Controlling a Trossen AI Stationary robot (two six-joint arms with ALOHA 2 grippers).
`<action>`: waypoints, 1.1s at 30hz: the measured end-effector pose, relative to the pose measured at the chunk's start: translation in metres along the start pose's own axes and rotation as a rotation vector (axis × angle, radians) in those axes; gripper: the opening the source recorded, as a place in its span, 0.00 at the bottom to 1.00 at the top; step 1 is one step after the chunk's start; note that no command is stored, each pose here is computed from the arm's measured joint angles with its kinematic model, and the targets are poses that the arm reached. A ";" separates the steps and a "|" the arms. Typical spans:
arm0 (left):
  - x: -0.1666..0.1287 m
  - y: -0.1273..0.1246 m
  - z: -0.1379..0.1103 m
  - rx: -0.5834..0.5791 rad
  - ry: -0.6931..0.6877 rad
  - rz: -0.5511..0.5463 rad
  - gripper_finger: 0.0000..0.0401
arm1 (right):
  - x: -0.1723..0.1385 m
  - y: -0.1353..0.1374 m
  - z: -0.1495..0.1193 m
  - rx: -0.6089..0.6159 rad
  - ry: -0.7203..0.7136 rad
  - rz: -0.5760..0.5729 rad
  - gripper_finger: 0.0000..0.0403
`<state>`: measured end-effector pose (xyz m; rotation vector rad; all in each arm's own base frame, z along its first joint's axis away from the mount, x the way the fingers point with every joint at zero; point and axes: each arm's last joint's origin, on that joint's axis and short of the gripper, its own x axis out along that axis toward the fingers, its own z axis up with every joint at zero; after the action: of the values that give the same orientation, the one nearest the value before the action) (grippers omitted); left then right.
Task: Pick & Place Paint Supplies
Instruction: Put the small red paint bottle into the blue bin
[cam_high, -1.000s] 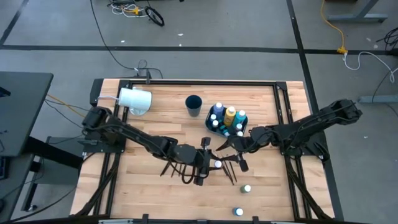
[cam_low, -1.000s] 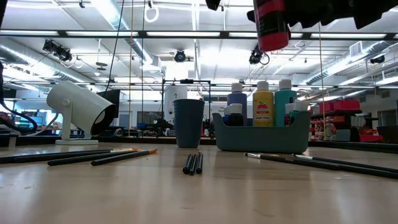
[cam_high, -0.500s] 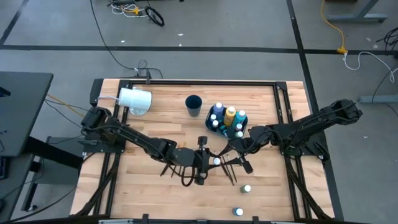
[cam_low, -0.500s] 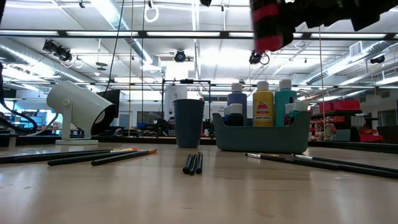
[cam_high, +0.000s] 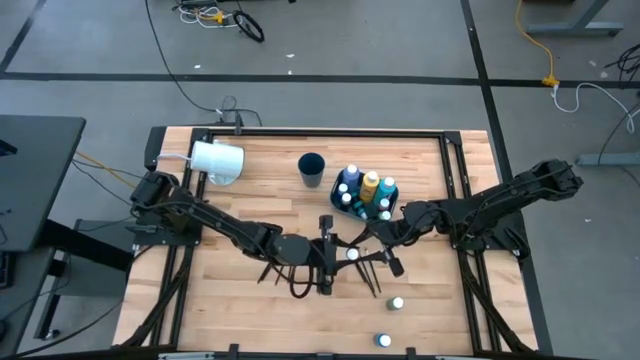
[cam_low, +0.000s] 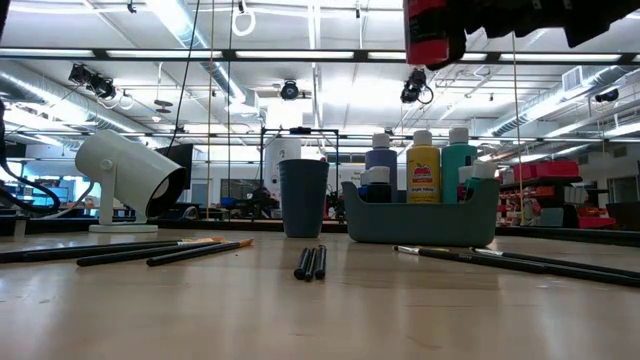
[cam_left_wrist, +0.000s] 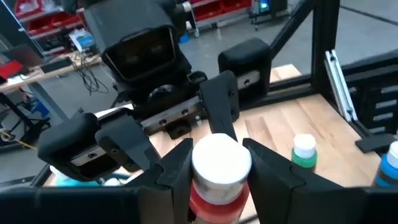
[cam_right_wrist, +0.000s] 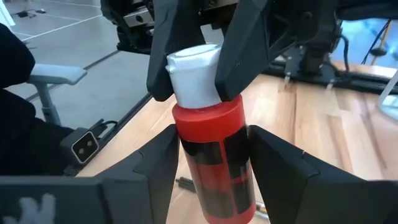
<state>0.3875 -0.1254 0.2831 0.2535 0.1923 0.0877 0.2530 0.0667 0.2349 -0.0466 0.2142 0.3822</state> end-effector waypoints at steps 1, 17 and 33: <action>0.000 0.000 0.001 0.000 -0.012 0.003 0.36 | 0.000 0.000 0.001 -0.007 -0.007 -0.008 0.47; -0.011 -0.005 0.020 0.082 -0.107 0.155 0.49 | 0.000 0.000 -0.001 -0.007 0.009 -0.013 0.38; -0.027 -0.024 -0.016 -0.253 0.189 0.224 0.49 | 0.000 -0.005 0.004 -0.015 -0.047 -0.159 0.39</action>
<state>0.3592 -0.1481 0.2670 0.0126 0.3376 0.3571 0.2555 0.0628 0.2393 -0.0688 0.1602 0.2265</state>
